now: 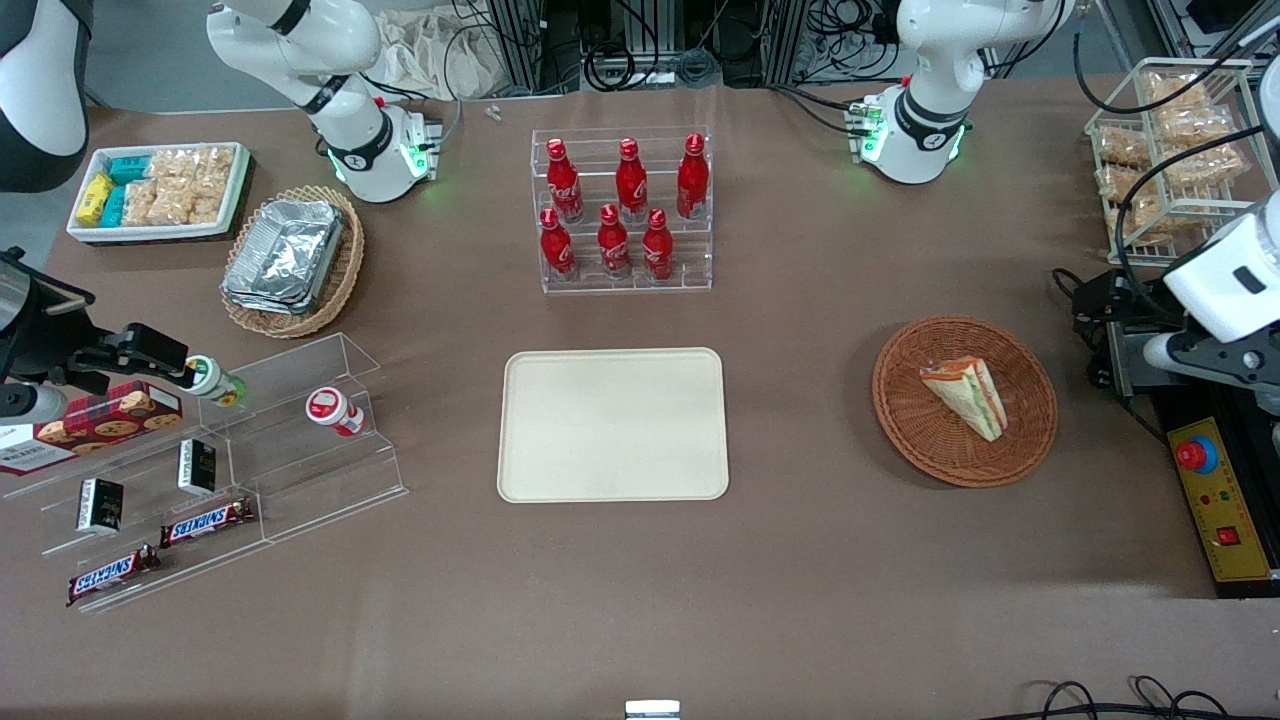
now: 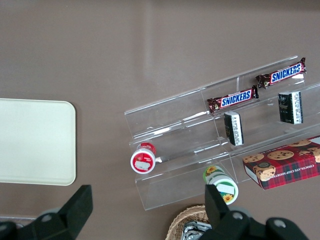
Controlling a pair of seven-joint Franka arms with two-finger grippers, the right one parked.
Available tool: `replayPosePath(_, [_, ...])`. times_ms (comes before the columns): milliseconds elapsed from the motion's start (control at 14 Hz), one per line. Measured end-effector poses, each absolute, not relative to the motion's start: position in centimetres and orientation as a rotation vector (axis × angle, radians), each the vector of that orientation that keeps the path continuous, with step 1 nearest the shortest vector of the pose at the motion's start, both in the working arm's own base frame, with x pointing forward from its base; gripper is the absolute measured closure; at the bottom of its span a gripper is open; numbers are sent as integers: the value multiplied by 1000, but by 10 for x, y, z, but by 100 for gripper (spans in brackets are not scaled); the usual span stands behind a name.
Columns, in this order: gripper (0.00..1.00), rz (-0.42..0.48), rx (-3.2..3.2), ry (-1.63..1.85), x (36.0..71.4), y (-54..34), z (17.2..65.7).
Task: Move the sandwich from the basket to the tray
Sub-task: 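Move the left gripper over the wrapped sandwich in the wicker basket, then lower the left gripper and close it on the sandwich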
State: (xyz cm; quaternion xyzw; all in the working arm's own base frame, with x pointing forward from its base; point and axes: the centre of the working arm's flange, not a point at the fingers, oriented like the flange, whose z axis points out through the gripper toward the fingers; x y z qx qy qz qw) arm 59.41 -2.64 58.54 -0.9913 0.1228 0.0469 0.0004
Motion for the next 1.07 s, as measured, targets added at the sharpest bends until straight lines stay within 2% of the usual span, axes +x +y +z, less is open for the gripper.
replayPosePath(143, [0, 189, -3113, 327, 594, -29, 557])
replayPosePath(571, [0, 145, -3108, -33, 572, -31, 432])
replayPosePath(714, [0, 114, -3096, -258, 563, -27, 399])
replayPosePath(929, [0, 18, -3063, -597, 549, -23, 355])
replayPosePath(1071, [0, 10, -3021, -792, 539, -14, 333])
